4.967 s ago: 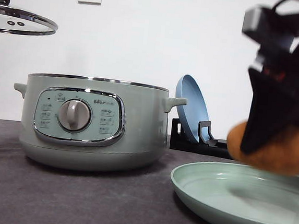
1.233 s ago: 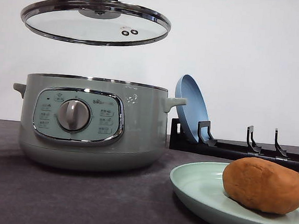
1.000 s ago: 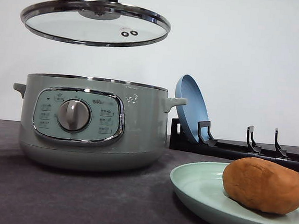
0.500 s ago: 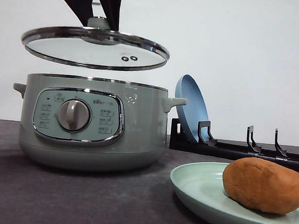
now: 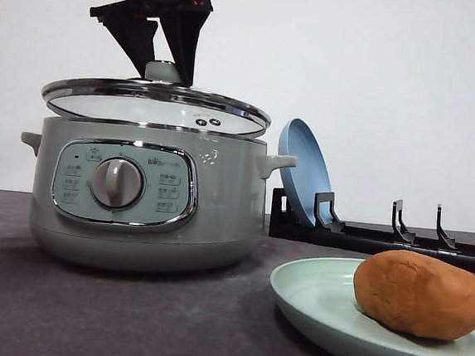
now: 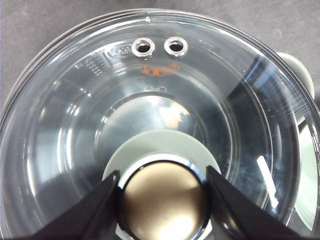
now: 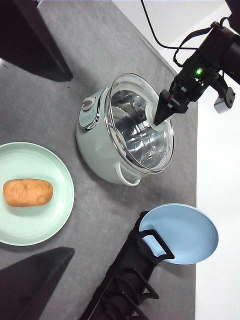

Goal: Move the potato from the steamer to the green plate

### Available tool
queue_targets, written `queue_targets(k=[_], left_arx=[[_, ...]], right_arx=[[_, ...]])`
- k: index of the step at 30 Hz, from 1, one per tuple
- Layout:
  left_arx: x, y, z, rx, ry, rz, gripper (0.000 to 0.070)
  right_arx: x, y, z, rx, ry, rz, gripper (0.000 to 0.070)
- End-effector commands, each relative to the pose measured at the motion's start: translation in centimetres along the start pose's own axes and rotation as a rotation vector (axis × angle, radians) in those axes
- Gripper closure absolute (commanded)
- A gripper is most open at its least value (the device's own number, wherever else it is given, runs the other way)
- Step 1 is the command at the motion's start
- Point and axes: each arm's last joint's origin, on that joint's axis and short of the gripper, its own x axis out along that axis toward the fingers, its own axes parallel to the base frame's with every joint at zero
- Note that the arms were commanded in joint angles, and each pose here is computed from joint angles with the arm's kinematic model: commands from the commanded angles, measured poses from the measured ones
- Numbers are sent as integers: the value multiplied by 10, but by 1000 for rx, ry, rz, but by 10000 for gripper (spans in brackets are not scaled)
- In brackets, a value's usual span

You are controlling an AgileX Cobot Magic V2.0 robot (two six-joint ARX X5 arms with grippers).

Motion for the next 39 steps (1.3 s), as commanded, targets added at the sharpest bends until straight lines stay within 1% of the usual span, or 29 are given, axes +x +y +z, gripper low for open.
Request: queue_targets(k=[1, 7, 12, 21, 33, 39], left_arx=[[1, -2, 8, 12, -38, -3, 690], [11, -1, 10, 17, -25, 10, 690], [12, 0, 11, 21, -34, 31, 690], [12, 0, 12, 21, -40, 32, 690], [12, 0, 13, 48, -47, 33, 690], [21, 0, 14, 54, -29, 27, 690]], right_arx=[[-3, 1, 3, 7, -16, 6, 0], [-3, 1, 3, 7, -16, 6, 0], [-3, 1, 3, 7, -16, 6, 0], [-3, 1, 3, 7, -16, 5, 0], [-3, 1, 3, 7, -16, 6, 0], [-3, 1, 3, 7, -16, 6, 0]])
